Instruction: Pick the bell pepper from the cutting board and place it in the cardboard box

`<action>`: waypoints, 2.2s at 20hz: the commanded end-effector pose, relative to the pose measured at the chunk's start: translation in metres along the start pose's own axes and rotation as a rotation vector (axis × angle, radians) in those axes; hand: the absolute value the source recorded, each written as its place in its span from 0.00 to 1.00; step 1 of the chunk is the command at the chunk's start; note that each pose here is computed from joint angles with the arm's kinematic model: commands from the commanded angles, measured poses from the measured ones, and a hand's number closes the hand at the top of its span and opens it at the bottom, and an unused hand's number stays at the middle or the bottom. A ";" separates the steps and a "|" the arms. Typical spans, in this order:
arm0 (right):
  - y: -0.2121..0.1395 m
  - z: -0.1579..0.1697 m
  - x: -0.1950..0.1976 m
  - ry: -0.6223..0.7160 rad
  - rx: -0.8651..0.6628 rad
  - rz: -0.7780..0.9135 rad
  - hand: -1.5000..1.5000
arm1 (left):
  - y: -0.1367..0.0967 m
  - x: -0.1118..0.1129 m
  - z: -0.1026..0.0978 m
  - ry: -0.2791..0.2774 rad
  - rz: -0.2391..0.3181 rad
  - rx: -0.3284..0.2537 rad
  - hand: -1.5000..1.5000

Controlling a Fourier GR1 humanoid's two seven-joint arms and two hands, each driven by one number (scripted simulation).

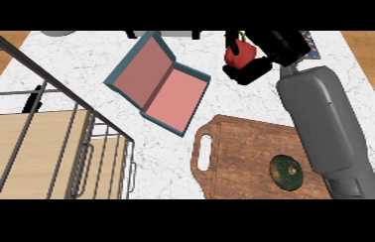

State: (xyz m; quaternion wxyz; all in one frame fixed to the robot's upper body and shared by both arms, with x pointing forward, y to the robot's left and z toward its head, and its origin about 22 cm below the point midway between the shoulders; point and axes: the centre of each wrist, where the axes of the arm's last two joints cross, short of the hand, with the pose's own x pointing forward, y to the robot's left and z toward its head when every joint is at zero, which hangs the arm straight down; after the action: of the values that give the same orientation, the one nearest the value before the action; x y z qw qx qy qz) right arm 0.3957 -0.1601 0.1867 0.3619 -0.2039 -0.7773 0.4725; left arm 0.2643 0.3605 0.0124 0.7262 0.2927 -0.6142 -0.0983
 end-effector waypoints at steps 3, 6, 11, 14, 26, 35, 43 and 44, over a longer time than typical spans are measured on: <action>0.005 -0.059 0.057 0.030 0.018 -0.112 1.00 | -0.014 0.009 0.002 -0.010 0.006 0.004 0.50; 0.019 -0.077 0.066 0.071 0.009 -0.176 1.00 | 0.003 0.011 -0.004 -0.042 0.003 -0.009 0.50; 0.035 -0.096 0.067 0.117 0.049 -0.246 1.00 | -0.002 0.016 -0.011 -0.036 0.016 -0.019 0.50; 0.058 -0.104 0.066 0.143 0.041 -0.230 1.00 | -0.021 0.018 -0.004 -0.053 0.010 -0.043 0.50; 0.088 -0.105 0.043 0.359 0.089 -0.216 0.00 | -0.027 0.038 -0.019 -0.090 0.009 -0.092 0.50; 0.097 -0.100 0.040 0.335 0.040 -0.352 0.00 | -0.036 0.042 -0.020 -0.124 0.006 -0.106 0.50; 0.093 -0.097 0.034 0.271 -0.221 -0.528 0.00 | -0.033 0.031 -0.015 -0.085 0.010 -0.054 0.50; 0.091 -0.098 0.034 0.262 -0.245 -0.567 0.00 | -0.033 0.043 -0.025 -0.076 0.013 -0.066 0.50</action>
State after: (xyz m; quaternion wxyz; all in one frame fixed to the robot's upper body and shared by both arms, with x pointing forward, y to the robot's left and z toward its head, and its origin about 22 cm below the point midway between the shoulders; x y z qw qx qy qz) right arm 0.4431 -0.0334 0.1471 0.5487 -0.1040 -0.7779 0.2880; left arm 0.2959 0.3233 0.0237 0.7086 0.2601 -0.6422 -0.1338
